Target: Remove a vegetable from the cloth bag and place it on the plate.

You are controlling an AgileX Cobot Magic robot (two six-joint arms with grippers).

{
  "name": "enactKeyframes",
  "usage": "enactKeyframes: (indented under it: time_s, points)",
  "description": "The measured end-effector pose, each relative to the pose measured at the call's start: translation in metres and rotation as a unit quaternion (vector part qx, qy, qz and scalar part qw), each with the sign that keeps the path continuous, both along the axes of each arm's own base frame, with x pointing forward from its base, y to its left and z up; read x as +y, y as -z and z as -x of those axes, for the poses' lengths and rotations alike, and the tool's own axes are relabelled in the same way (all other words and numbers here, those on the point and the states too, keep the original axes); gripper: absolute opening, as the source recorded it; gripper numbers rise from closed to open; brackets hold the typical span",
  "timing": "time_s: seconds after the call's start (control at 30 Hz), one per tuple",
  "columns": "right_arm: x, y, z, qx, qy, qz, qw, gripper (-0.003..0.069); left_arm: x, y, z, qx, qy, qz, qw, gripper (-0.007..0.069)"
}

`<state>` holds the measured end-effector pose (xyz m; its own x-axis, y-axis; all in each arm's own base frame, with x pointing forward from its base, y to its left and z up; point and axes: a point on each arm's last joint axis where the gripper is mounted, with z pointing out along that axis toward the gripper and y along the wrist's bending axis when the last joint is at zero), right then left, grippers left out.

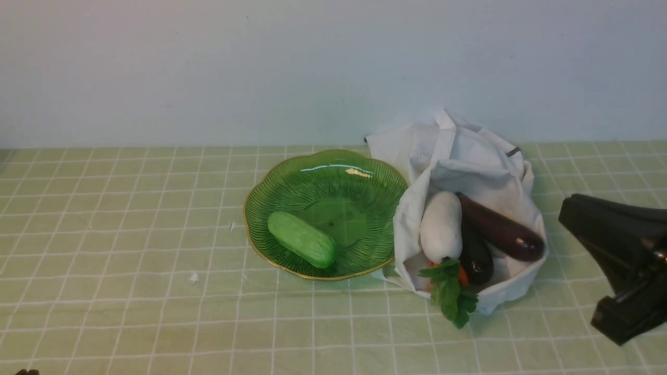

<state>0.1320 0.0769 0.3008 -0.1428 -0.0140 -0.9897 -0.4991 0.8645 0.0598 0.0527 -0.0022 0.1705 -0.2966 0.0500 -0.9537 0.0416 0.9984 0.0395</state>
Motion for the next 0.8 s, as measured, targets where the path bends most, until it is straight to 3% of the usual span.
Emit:
enactKeyframes:
  time_s: [0.47,0.8]
  points:
    - [-0.012,0.002,0.016,-0.017,0.01,-0.007,1.0,-0.0015,0.0,0.0,0.0,0.0,0.0,0.0,1.0,-0.0004]
    - [-0.06,0.06,0.055,-0.027,0.155,-0.003,0.988,-0.0015,0.0,0.0,0.0,0.0,0.0,0.0,1.0,-0.0004]
